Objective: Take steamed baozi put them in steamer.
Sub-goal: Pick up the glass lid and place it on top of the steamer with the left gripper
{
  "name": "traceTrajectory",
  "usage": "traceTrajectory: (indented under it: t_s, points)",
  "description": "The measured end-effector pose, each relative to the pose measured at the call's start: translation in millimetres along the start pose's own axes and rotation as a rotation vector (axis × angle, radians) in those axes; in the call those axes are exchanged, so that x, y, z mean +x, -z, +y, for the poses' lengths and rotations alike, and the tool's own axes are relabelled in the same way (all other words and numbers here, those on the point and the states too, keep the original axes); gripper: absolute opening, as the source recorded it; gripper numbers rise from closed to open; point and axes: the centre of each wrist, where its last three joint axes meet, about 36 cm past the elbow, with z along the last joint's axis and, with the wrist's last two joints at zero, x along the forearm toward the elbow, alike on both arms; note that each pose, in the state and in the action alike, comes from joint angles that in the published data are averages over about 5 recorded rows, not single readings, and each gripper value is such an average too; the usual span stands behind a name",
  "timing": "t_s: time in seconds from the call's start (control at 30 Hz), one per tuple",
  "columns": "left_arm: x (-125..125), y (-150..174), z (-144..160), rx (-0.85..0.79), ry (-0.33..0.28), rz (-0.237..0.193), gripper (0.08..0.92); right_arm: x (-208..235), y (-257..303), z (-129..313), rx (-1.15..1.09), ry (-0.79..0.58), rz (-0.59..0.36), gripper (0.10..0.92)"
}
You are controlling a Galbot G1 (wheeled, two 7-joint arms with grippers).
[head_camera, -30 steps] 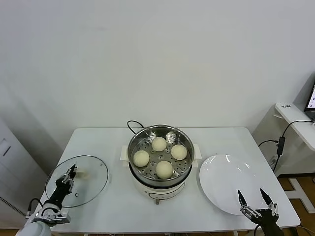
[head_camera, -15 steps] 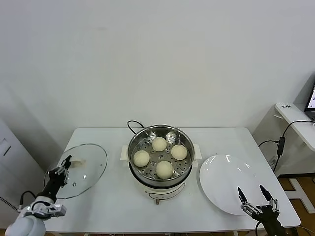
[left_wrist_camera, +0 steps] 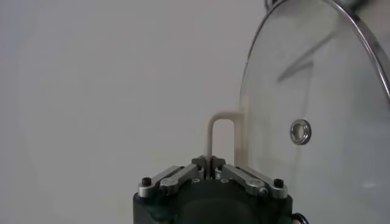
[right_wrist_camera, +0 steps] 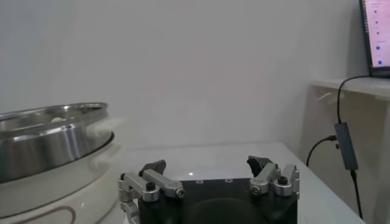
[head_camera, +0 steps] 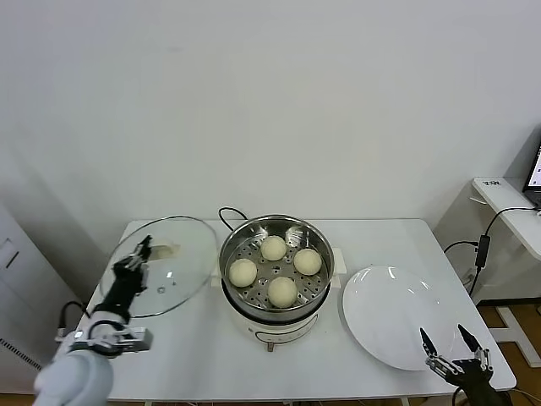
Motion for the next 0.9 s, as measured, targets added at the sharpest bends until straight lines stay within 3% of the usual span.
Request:
traceTrajectory:
  t_s: [0.43,0.9]
  points:
    - [-19.9,118.4,-13.0,0.007,-0.008,-0.017,0.115,6.3,1.7,-13.0,0.018,-0.043,0.013,0.823]
    - [-36.8,212.6,-33.5,-0.037,-0.03,-0.074,0.115,14.2,-1.6,-16.3,0.023,-0.067,0.025,0.823]
